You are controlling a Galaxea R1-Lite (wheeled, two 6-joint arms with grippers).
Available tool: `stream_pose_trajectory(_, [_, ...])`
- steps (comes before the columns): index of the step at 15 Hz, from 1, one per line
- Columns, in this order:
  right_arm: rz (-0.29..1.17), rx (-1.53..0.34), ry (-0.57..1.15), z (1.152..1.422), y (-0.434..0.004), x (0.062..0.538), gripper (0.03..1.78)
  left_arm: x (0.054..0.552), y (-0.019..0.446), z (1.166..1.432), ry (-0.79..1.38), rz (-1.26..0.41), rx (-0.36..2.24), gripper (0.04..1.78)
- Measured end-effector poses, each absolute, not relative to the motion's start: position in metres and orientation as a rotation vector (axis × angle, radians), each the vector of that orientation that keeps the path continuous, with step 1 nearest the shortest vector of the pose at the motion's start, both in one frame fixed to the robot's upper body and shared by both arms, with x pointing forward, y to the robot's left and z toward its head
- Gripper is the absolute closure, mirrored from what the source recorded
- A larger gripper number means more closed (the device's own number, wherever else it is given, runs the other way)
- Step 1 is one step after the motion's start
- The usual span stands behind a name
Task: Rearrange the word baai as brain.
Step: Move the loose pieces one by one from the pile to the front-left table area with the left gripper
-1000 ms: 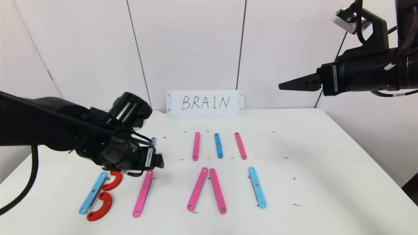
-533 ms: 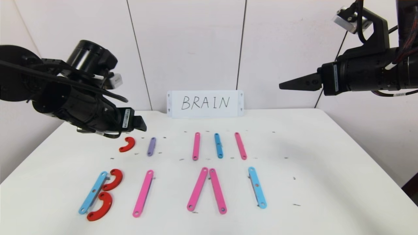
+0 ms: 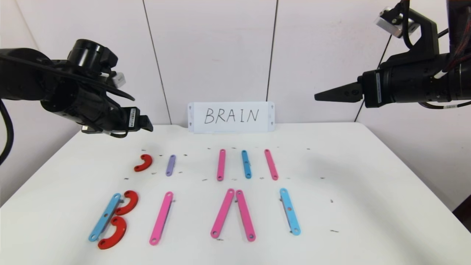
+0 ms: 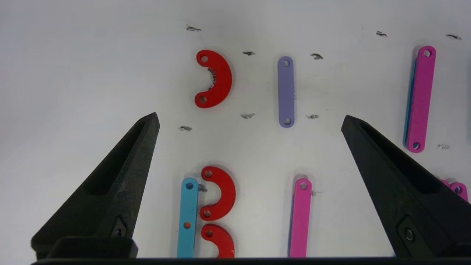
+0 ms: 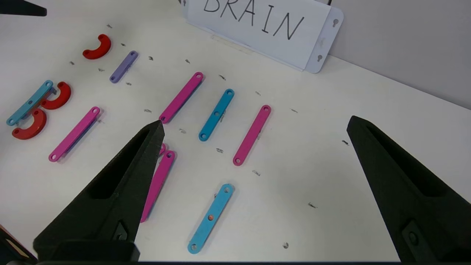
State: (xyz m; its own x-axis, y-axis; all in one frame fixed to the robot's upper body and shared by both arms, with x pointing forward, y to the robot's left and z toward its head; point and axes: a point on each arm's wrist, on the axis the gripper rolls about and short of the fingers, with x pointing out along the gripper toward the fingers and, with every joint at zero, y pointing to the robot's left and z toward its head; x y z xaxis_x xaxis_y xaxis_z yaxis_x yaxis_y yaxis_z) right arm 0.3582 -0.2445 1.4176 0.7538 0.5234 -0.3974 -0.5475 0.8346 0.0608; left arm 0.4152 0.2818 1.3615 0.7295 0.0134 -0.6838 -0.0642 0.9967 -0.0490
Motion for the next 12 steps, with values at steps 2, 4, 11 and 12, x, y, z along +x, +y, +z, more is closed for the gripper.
stream_pose_trajectory(2, [0.584,-0.061,0.415,1.418,-0.245,0.358,0.07,0.431,0.293,1.348,0.779,0.019,-0.103,0.08])
stream_pose_trajectory(4, [0.584,-0.061,0.415,1.418,-0.245,0.358,0.07,0.445,0.302,1.334,0.811,0.024,-0.11,0.08])
stream_pose_trajectory(11, [0.584,-0.06,0.416,1.417,-0.245,0.359,0.07,0.485,0.311,1.278,0.937,0.059,-0.105,0.08])
stream_pose_trajectory(12, [0.584,-0.061,0.416,1.417,-0.245,0.359,0.07,0.488,0.311,1.272,0.952,0.062,-0.103,0.08])
